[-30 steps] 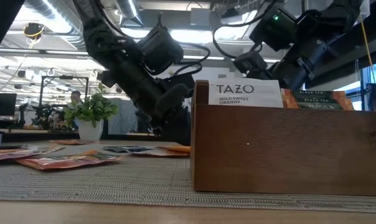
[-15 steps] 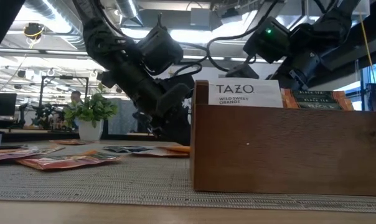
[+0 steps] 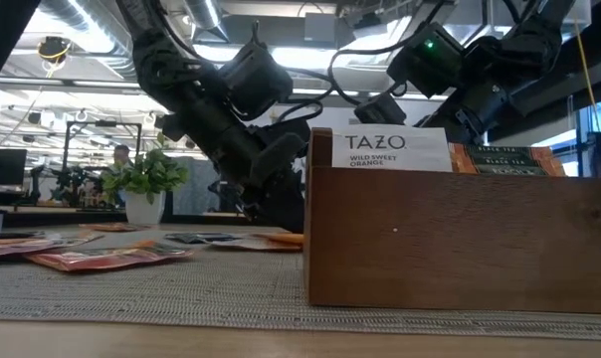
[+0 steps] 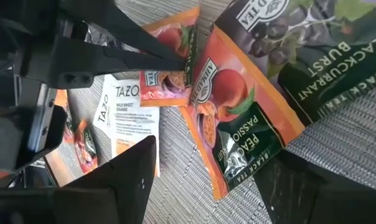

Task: Pick & Place Tea
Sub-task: Put the yellow tea bag into the middle compartment of the wooden organizer

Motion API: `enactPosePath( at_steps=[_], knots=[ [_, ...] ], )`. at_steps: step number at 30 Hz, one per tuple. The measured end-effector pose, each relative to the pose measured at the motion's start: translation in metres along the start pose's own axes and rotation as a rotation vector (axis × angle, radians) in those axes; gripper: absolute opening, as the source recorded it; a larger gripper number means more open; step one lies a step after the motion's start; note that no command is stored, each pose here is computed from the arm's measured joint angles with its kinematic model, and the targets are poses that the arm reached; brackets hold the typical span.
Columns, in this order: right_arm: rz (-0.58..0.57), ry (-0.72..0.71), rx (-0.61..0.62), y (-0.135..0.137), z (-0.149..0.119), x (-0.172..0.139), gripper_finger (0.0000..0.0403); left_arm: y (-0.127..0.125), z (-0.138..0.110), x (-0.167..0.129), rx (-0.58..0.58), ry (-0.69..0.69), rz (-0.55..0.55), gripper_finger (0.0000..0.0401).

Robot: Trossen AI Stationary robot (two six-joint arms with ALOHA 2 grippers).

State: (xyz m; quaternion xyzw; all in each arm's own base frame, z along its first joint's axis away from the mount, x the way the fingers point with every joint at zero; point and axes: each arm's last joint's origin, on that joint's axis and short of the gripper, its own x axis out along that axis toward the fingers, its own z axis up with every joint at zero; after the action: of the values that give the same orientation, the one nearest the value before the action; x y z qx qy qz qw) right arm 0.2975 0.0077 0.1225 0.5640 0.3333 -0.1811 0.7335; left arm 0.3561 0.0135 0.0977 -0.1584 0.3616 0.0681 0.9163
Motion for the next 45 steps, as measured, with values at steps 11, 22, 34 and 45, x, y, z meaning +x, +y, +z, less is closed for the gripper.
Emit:
enactPosePath(
  at_steps=[11, 22, 34, 45],
  knots=[
    [-0.059, 0.014, 0.006, -0.0052, -0.0015, -0.0006, 0.0253, 0.0000, -0.0001, 0.0001, -0.009, 0.000, 0.000, 0.0002],
    [-0.058, -0.008, -0.021, -0.0047, -0.0007, -0.0006, 0.0227, -0.0001, -0.0001, 0.0001, -0.009, -0.001, 0.000, 0.0002],
    [-0.056, -0.014, -0.037, -0.0044, -0.0004, -0.0006, 0.0098, 0.0000, 0.0000, 0.0001, -0.011, -0.002, -0.001, 0.0002],
    [-0.052, -0.014, -0.055, -0.0041, -0.0003, -0.0006, 0.0047, 0.0002, 0.0011, -0.0006, -0.011, -0.009, -0.002, 0.0003]
  ],
)
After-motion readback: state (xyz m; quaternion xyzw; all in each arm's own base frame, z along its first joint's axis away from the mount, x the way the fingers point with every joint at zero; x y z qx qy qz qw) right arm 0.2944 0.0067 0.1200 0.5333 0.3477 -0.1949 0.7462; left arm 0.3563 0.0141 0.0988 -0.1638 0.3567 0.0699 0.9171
